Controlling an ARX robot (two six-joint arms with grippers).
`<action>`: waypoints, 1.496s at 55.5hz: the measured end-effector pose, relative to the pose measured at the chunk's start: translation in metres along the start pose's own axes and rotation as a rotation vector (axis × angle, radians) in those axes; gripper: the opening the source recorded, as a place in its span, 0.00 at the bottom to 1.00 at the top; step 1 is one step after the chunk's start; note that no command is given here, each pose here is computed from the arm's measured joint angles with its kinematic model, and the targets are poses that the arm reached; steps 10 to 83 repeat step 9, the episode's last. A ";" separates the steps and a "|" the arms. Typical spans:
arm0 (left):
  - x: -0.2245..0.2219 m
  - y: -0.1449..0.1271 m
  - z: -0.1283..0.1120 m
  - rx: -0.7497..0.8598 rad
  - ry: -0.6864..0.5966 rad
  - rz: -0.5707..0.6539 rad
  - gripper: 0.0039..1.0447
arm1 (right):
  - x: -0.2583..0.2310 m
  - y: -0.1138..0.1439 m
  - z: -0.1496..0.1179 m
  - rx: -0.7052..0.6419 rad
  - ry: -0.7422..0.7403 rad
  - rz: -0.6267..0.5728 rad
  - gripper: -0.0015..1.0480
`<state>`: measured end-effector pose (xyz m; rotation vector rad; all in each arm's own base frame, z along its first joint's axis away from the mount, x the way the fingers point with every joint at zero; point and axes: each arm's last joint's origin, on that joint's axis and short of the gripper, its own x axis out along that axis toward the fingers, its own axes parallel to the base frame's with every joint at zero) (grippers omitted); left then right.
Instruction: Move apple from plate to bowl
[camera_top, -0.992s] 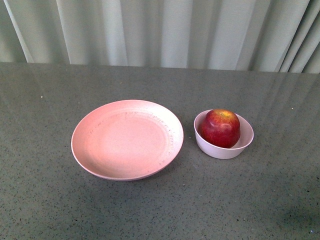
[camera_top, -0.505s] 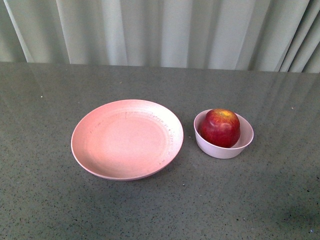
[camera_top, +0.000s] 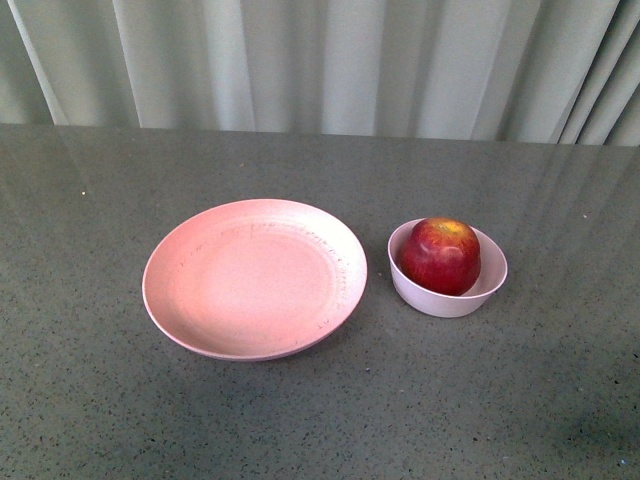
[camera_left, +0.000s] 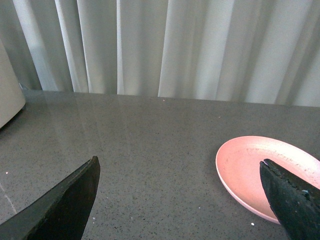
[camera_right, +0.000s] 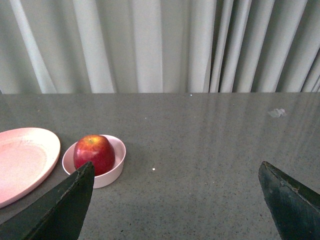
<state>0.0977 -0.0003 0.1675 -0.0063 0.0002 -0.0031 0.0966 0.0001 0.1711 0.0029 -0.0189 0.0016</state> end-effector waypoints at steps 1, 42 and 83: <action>0.000 0.000 0.000 0.000 0.000 0.000 0.92 | 0.000 0.000 0.000 0.000 0.000 0.000 0.91; 0.000 0.000 0.000 0.000 0.000 0.000 0.92 | 0.000 0.000 0.000 0.000 0.000 0.000 0.91; 0.000 0.000 0.000 0.000 0.000 0.000 0.92 | 0.000 0.000 0.000 0.000 0.000 0.000 0.91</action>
